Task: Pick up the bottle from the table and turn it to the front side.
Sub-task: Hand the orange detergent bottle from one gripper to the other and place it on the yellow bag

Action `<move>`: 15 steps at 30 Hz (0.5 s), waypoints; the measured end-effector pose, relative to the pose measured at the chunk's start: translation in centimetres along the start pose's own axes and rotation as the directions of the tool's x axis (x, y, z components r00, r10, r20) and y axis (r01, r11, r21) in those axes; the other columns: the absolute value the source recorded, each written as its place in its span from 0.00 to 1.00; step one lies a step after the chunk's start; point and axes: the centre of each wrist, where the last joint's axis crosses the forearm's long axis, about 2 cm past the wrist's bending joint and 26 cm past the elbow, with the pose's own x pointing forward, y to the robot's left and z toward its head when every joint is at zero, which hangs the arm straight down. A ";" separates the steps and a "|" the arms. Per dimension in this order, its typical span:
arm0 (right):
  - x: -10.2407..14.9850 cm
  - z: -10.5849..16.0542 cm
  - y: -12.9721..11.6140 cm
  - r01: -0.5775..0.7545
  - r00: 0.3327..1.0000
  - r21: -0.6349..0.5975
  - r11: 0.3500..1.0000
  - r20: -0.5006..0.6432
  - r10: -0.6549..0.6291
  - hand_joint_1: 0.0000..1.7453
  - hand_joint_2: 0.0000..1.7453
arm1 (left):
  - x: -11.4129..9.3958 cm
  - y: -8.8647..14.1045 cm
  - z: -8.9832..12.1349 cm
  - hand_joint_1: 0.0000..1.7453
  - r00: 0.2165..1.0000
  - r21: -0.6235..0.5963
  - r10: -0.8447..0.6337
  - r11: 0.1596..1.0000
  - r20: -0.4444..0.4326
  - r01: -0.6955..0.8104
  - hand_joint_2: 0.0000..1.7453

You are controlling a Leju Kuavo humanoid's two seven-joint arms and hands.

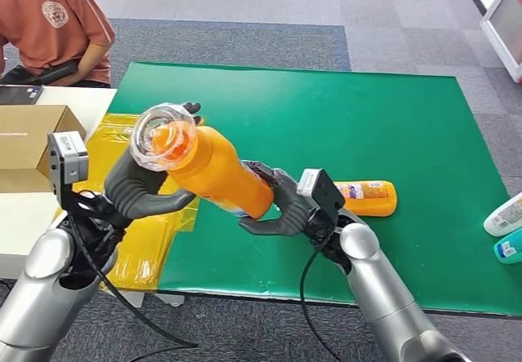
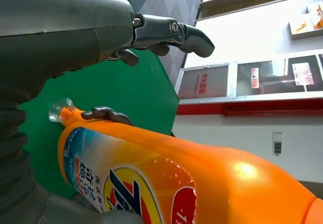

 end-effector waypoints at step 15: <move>-0.4 0.2 -0.2 0.003 1.000 -0.023 1.000 -0.016 -0.004 1.00 1.00 | -0.5 -0.9 0.0 0.00 1.000 -0.038 0.004 0.999 -0.019 -0.004 1.00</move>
